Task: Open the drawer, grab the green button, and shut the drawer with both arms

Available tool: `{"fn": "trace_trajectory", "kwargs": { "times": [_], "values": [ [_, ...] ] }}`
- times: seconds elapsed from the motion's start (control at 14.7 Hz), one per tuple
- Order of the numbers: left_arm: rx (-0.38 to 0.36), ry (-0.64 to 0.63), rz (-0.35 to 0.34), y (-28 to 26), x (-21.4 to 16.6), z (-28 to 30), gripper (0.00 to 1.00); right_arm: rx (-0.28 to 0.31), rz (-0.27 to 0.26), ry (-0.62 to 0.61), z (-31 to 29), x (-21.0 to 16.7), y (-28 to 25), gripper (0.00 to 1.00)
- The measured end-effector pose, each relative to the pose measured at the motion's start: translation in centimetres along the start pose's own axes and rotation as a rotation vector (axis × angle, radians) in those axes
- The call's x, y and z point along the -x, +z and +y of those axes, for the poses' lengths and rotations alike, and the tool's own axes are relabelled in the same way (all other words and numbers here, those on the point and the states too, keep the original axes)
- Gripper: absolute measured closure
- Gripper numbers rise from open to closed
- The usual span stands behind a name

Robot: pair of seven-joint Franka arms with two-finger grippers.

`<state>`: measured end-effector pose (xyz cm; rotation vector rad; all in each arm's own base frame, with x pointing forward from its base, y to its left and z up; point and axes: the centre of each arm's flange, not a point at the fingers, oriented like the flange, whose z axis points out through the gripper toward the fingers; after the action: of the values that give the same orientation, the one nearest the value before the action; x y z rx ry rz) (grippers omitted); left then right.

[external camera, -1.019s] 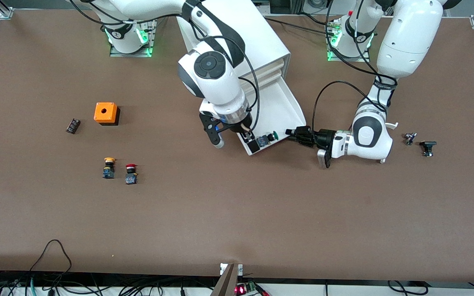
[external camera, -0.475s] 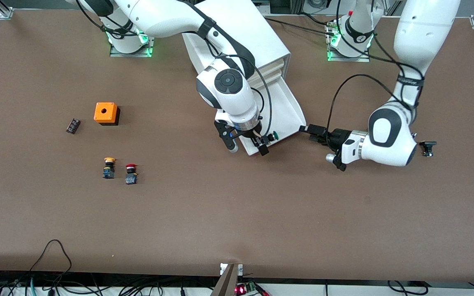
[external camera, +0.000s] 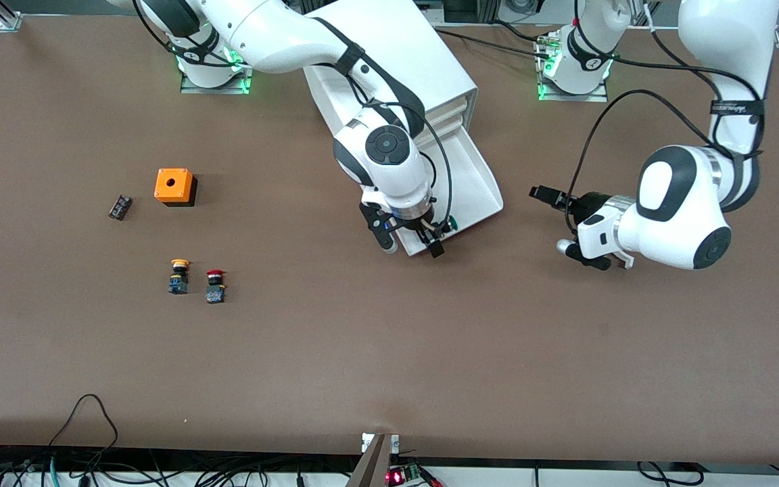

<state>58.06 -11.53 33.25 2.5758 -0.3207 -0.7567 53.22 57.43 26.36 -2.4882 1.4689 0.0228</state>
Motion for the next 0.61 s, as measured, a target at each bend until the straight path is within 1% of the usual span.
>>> {"fn": "trace_trajectory", "kwargs": {
  "times": [0.14, 0.27, 0.34, 0.48, 0.61],
  "values": [
    [-0.065, -0.059, -0.043, -1.7, 1.0, 0.7, 0.00, 0.003, 0.002, 0.001, 0.4, 0.4, 1.1, 0.01],
    [-0.165, -0.126, -0.084, -3.9, 2.2, 1.9, 0.00, 0.002, 0.002, 0.000, 0.5, 0.6, 1.3, 0.03],
    [-0.219, -0.161, -0.095, -5.3, 2.9, 2.8, 0.00, -0.001, 0.002, 0.000, 0.4, 0.7, 1.2, 0.10],
    [-0.316, -0.223, -0.096, -7.7, 4.3, 4.6, 0.00, -0.004, 0.000, -0.003, 0.3, 0.9, 1.1, 0.32],
    [-0.385, -0.257, -0.082, -9.5, 5.3, 5.7, 0.00, -0.002, 0.000, -0.008, 0.4, 1.3, 1.0, 0.52]
  ]
}}
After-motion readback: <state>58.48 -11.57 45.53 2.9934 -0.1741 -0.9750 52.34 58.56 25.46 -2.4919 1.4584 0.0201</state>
